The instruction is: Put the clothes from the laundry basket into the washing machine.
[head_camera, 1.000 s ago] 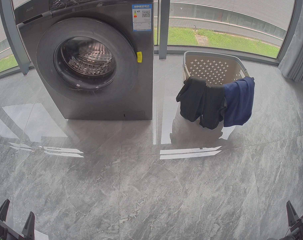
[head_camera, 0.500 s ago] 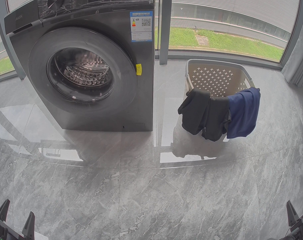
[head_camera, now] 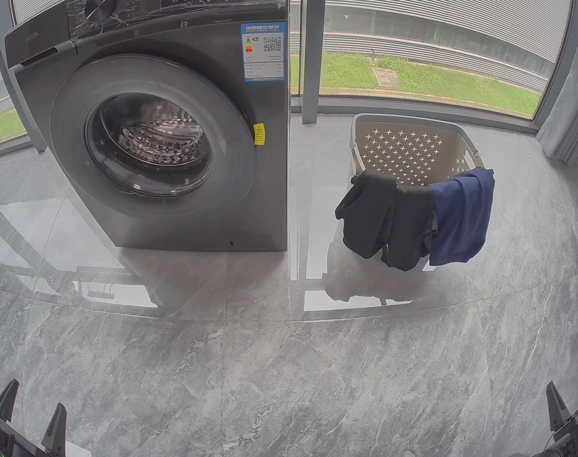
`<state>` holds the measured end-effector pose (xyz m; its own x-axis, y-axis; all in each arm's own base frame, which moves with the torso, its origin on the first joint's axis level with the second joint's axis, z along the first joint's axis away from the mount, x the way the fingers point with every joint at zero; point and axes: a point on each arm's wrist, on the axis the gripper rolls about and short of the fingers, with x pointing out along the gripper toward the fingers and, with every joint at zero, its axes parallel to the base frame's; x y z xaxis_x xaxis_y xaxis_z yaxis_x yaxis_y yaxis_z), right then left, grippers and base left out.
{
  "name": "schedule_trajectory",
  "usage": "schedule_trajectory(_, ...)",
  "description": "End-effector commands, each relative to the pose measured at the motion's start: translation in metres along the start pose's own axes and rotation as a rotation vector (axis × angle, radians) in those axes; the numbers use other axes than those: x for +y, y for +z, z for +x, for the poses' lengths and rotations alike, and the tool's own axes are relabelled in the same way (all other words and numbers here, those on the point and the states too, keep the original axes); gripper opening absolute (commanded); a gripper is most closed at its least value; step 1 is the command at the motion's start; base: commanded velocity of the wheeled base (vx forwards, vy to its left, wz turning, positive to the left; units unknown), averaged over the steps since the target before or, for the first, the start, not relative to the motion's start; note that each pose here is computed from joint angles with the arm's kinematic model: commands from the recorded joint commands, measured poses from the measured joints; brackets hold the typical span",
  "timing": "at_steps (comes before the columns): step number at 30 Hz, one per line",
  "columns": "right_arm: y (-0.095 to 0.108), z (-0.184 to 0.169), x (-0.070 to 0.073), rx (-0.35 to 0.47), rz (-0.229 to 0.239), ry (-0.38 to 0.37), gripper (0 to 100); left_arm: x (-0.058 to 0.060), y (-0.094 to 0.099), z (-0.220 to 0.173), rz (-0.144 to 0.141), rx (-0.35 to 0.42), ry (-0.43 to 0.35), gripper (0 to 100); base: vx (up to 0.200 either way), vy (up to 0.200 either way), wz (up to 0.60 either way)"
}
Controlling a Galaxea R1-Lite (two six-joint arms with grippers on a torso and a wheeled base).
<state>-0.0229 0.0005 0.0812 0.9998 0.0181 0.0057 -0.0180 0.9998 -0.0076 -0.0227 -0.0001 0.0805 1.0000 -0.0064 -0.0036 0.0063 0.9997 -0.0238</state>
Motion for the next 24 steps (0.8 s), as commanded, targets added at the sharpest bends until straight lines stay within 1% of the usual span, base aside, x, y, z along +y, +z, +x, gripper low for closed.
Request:
schedule_trajectory(1,-0.0050,0.0007,0.0000,0.010,0.000,0.000,100,0.0001,-0.0043,0.0002,-0.001,0.003,0.000,100,0.000,-0.200,0.00)
schedule_trajectory(20,-0.0050,0.0007,0.0000,0.010,0.000,0.002,100,0.0001,-0.0043,0.0002,-0.001,0.003,0.000,100,0.000,-0.200,0.00)
schedule_trajectory(24,-0.0050,0.0007,0.0000,0.010,0.000,0.002,100,0.0001,-0.0043,0.0002,-0.002,0.003,0.000,100,0.000,0.000,0.00)
